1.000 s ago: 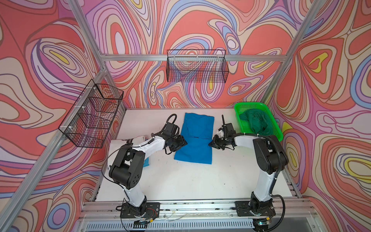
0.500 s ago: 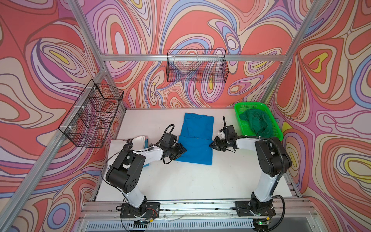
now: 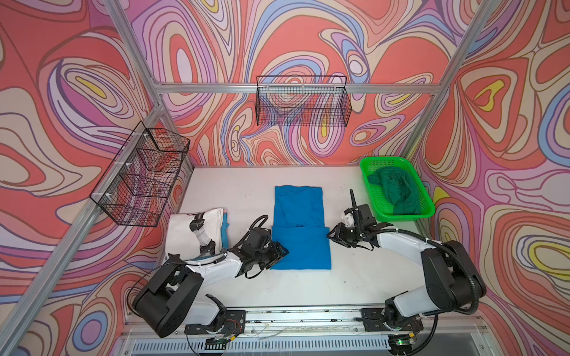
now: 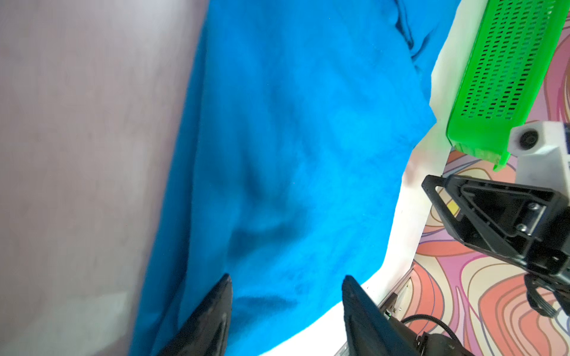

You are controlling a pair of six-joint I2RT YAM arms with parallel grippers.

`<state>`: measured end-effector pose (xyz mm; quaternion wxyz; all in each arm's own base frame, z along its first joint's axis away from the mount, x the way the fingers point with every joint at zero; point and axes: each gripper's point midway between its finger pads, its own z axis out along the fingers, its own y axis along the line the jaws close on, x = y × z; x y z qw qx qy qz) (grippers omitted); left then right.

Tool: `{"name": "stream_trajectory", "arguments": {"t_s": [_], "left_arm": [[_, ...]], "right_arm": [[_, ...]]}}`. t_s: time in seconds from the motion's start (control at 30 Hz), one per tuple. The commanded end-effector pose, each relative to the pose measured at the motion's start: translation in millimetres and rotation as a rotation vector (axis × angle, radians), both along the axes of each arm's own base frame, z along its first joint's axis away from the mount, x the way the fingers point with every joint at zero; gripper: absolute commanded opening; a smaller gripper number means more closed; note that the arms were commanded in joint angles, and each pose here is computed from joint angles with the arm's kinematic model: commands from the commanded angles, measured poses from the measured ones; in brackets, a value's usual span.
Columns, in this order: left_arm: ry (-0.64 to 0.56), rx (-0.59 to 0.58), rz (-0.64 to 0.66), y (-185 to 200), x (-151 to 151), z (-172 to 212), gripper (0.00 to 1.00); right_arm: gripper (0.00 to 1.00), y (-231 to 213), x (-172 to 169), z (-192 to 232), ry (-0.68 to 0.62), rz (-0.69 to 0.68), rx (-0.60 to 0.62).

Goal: Fold and stack the t-shirts
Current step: 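Grasp the near edge of the folded blue shirt with both grippers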

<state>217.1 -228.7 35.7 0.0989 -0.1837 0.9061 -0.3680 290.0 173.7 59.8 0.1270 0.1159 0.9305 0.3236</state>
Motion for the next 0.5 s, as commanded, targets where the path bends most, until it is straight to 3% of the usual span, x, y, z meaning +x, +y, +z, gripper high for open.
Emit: {"name": "stream_trajectory", "arguments": {"t_s": [0.0, 0.13, 0.2, 0.23, 0.27, 0.47], "left_arm": [[0.179, 0.149, 0.061, 33.0, -51.5, -43.9, 0.61], [0.155, 0.153, 0.063, 39.2, -66.9, -33.8, 0.68], [0.126, 0.161, 0.07, 45.1, -67.9, -22.9, 0.79], [0.111, 0.17, 0.074, 49.1, -68.4, -17.0, 0.94], [0.098, 0.177, 0.074, 52.5, -69.0, -11.6, 1.0], [0.057, 0.224, 0.088, 74.7, -78.1, 16.0, 1.0]], "right_arm": [[0.41, -7.7, -28.5, -7.1, 0.04, 0.012, -0.052], [0.47, -9.6, -58.9, -7.9, 0.062, 0.024, -0.084], [0.5, -7.7, -70.1, -6.3, 0.06, 0.034, -0.097], [0.52, -4.7, -76.9, -6.6, 0.062, 0.045, -0.101], [0.52, -3.0, -82.5, -7.9, 0.07, 0.055, -0.111], [0.53, 3.6, -110.2, -15.8, 0.118, 0.104, -0.162]]}}
